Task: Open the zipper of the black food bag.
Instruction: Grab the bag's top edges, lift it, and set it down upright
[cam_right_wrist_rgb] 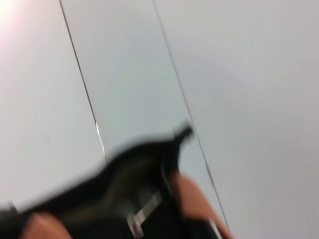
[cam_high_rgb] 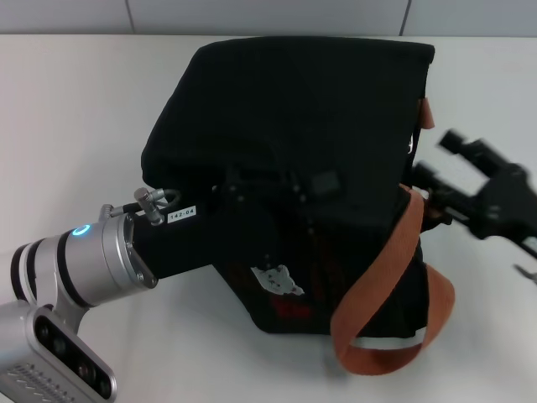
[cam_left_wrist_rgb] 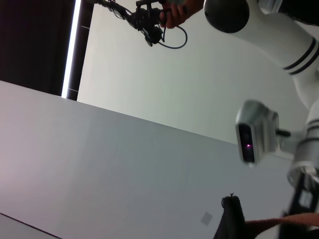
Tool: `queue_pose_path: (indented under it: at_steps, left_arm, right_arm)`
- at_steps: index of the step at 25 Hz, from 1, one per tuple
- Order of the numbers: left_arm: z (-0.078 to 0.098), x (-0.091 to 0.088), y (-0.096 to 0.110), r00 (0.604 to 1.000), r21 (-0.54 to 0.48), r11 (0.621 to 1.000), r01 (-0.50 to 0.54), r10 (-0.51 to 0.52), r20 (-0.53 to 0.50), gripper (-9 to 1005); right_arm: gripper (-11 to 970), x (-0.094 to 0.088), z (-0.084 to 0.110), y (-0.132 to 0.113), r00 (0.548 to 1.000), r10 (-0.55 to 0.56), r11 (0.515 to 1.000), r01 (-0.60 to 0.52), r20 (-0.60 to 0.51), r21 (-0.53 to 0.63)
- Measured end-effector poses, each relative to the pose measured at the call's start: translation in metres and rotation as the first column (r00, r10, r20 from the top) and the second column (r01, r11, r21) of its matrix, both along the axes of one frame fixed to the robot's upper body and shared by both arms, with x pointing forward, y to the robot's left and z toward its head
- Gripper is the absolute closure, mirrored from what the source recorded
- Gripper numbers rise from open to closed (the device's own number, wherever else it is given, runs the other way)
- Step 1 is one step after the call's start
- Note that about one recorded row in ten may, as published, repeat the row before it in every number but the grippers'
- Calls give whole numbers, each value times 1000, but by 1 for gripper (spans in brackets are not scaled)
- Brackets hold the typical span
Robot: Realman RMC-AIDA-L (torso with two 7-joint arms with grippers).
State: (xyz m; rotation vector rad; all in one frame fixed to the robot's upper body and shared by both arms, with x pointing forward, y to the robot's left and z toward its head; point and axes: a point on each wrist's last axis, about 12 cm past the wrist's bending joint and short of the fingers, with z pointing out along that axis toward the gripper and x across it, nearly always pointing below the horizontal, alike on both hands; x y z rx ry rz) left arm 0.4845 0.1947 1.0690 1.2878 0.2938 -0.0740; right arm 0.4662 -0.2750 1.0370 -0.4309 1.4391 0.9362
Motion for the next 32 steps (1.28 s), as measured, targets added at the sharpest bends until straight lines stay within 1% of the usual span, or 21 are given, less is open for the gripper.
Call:
queue_pose_path:
  at_steps: [2, 4, 7, 8, 10, 12, 13, 15, 20, 25, 26, 29, 32]
  left_arm:
    - [0, 0, -1, 1000, 3, 1000, -1, 1, -1, 897]
    - [0, 1, -3, 1000, 6, 1000, -2, 2, -3, 897]
    - [-1, 3, -5, 1000, 9, 1000, -2, 3, -5, 898]
    - [-1, 3, -5, 1000, 9, 1000, -2, 3, -5, 898]
    - [-1, 4, -7, 1000, 16, 1000, -5, 5, -7, 899]
    - [-1, 4, -8, 1000, 17, 1000, -5, 5, -8, 899]
    - [-1, 4, -8, 1000, 17, 1000, -5, 5, -8, 899]
    - [-2, 4, -10, 1000, 17, 1000, -6, 6, -13, 899]
    - [-2, 4, -12, 1000, 22, 1000, -3, 3, -16, 900]
    - [-3, 4, -12, 1000, 23, 1000, -2, 3, -14, 900]
    - [-3, 4, -12, 1000, 24, 1000, -2, 3, -14, 900]
    - [-3, 4, -12, 1000, 24, 1000, -2, 2, -14, 900]
    - [-3, 4, -11, 1000, 26, 1000, -3, 4, -13, 900]
  right_arm:
    - [125, -10, 5, -4, 999, 0, 999, -2, 42, 48]
    - [125, -16, 9, -4, 995, 24, 999, -29, 99, 42]
    - [125, -24, 8, -3, 975, 48, 997, -35, 217, -62]
    - [124, -28, 5, -4, 960, 30, 994, 1, 277, -109]
    - [124, -35, 1, -1, 916, -41, 979, 117, 399, -168]
    - [124, -34, 0, 5, 878, -121, 962, 218, 464, -163]
    - [124, -31, 0, 9, 866, -142, 957, 244, 479, -157]
    - [124, -25, 1, 18, 861, -168, 954, 264, 480, -140]
    - [124, -17, 5, 34, 849, -199, 957, 276, 489, -89]
    - [125, -11, 7, 36, 855, -208, 959, 273, 475, -72]
    - [125, -12, 6, 35, 857, -210, 959, 275, 471, -72]
    - [125, -23, 4, 28, 856, -238, 953, 296, 459, -58]
    - [125, -37, 5, 20, 834, -285, 945, 326, 472, -6]
